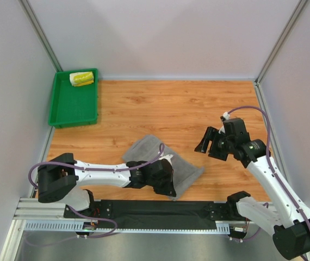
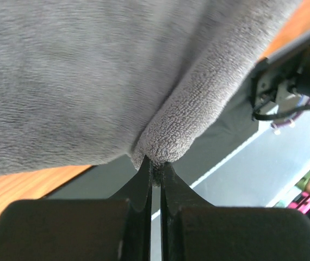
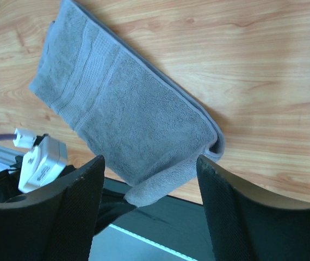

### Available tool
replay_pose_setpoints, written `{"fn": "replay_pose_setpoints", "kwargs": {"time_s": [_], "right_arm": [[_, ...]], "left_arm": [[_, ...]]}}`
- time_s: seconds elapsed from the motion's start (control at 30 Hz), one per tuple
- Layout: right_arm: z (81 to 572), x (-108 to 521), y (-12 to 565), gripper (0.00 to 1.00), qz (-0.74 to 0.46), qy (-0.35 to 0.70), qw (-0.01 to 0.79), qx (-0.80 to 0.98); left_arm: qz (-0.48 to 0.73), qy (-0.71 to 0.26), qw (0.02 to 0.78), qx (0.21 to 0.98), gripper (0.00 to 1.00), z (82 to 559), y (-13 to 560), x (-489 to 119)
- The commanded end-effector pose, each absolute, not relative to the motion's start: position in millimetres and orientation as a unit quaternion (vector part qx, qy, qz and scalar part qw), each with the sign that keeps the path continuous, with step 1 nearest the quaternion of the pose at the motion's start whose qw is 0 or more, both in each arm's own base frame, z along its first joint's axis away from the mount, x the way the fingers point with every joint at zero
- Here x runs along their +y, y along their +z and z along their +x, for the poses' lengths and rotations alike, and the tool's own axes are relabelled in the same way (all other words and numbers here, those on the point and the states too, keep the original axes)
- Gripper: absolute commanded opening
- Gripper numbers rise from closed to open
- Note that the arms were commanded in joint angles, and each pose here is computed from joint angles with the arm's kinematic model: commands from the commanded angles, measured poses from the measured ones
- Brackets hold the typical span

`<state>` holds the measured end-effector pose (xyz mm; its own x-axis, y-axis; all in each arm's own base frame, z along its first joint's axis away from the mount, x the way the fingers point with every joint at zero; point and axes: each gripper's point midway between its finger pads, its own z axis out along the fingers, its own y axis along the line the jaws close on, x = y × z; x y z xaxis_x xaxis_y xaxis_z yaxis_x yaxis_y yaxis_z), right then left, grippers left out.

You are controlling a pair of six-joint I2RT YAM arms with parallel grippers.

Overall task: Roll the towels
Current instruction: Roll the towel

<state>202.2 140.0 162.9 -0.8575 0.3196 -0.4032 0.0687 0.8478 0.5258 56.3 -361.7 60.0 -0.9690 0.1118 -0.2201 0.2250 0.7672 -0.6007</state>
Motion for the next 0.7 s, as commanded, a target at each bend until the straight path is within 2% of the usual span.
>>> {"fn": "replay_pose_setpoints", "kwargs": {"time_s": [0.0, 0.23, 0.37, 0.53, 0.67], "right_arm": [[195, 163, 171, 0.61, 0.066, 0.32, 0.251, 0.911], [171, 188, 149, 0.45, 0.037, 0.367, 0.214, 0.905], [162, 200, 137, 0.31, 0.029, 0.381, 0.196, 0.903], [161, 204, 123, 0.24, 0.028, 0.378, 0.186, 0.907], [164, 207, 124, 0.22, 0.023, 0.384, 0.191, 0.903]], "left_arm": [[0.046, -0.345, 0.082, 0.934, 0.0, 63, 65, -358], [0.03, -0.323, 0.072, 0.943, 0.0, 71, 51, -346], [0.017, -0.308, 0.068, 0.949, 0.0, 76, 46, -338], [-0.002, -0.291, 0.066, 0.954, 0.0, 79, 41, -327], [-0.019, -0.278, 0.063, 0.958, 0.0, 79, 35, -318]]}}
